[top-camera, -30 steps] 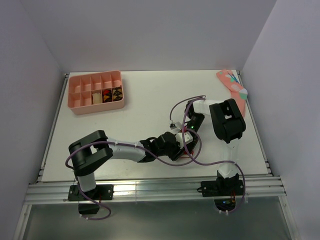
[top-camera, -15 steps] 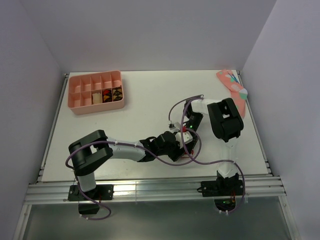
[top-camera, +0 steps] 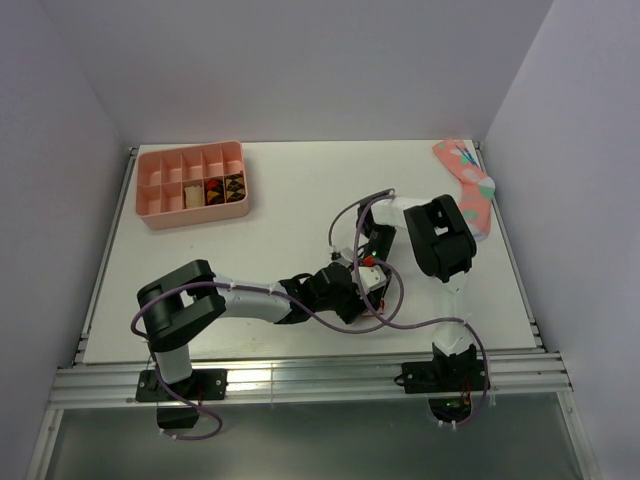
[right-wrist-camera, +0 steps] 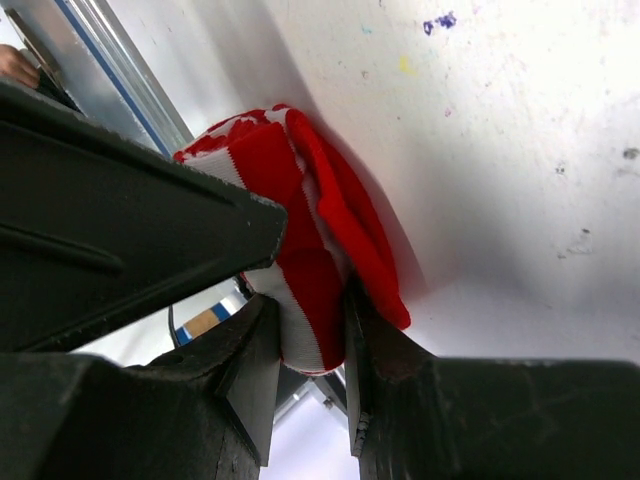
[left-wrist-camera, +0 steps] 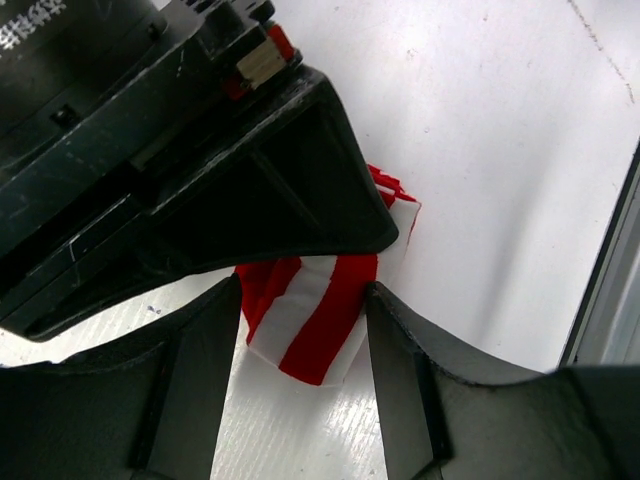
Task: Roll the socks
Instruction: Roll the sock at the center of the board.
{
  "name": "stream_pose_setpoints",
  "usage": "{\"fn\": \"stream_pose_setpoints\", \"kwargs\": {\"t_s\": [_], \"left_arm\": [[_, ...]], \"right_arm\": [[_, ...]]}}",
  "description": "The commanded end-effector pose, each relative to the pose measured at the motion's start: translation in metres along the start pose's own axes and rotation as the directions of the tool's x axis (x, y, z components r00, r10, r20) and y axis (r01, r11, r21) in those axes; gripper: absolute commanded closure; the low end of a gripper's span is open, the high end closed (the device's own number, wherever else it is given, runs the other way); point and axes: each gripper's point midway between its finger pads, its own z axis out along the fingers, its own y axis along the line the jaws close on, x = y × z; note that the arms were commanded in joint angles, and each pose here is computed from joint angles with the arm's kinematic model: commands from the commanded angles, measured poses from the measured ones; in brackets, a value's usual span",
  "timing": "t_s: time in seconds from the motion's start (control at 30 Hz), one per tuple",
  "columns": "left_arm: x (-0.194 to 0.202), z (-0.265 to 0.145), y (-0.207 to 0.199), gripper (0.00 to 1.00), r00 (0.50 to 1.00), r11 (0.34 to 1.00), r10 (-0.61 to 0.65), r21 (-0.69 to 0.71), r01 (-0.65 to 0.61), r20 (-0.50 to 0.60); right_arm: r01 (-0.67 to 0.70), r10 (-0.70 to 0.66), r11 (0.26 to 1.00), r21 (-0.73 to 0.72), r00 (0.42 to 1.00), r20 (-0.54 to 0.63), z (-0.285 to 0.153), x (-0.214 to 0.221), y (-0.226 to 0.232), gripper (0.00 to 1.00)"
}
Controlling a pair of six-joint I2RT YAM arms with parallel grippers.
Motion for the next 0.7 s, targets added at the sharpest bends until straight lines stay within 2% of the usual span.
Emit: {"fn": "stream_pose_setpoints", "kwargs": {"t_s": [0.0, 0.2, 0.3, 0.33, 0.43, 0.5, 0.67], "left_arm": [[-0.015, 0.004, -0.001, 0.42, 0.999, 0.999, 0.028, 0.017, -0.029, 0.046], [-0.012, 0.013, -0.010, 0.51, 1.000, 0.997, 0.026, 0.077, -0.027, 0.017], [-0.001, 0.020, -0.012, 0.73, 0.999, 0.995, 0.019, 0.100, -0.014, -0.045], [0.001, 0.020, -0.015, 0.84, 0.998, 0.993, 0.017, 0.120, -0.010, -0.060], [0.014, 0.026, -0.018, 1.00, 0.992, 0.990, 0.002, 0.138, 0.016, -0.129], [0.019, 0.027, -0.020, 1.00, 0.987, 0.988, -0.009, 0.148, 0.033, -0.161], [0.045, 0.037, -0.029, 1.00, 0.964, 0.980, -0.032, 0.183, 0.083, -0.264]], "right_arm": [[0.047, -0.049, 0.996, 0.080, 0.998, 0.028, 0.010, -0.016, -0.023, 0.71], [0.032, -0.039, 0.992, 0.118, 0.998, 0.054, 0.011, -0.013, -0.022, 0.70], [0.013, -0.025, 0.989, 0.146, 0.997, 0.080, 0.009, -0.017, -0.025, 0.69], [0.006, -0.020, 0.988, 0.155, 0.996, 0.088, 0.009, -0.018, -0.026, 0.68], [-0.011, -0.016, 0.980, 0.197, 0.991, 0.133, 0.003, -0.024, -0.029, 0.59], [-0.028, -0.008, 0.976, 0.215, 0.986, 0.164, 0.000, -0.028, -0.031, 0.52], [-0.070, 0.000, 0.964, 0.257, 0.965, 0.263, -0.018, -0.032, -0.033, 0.43]]}}
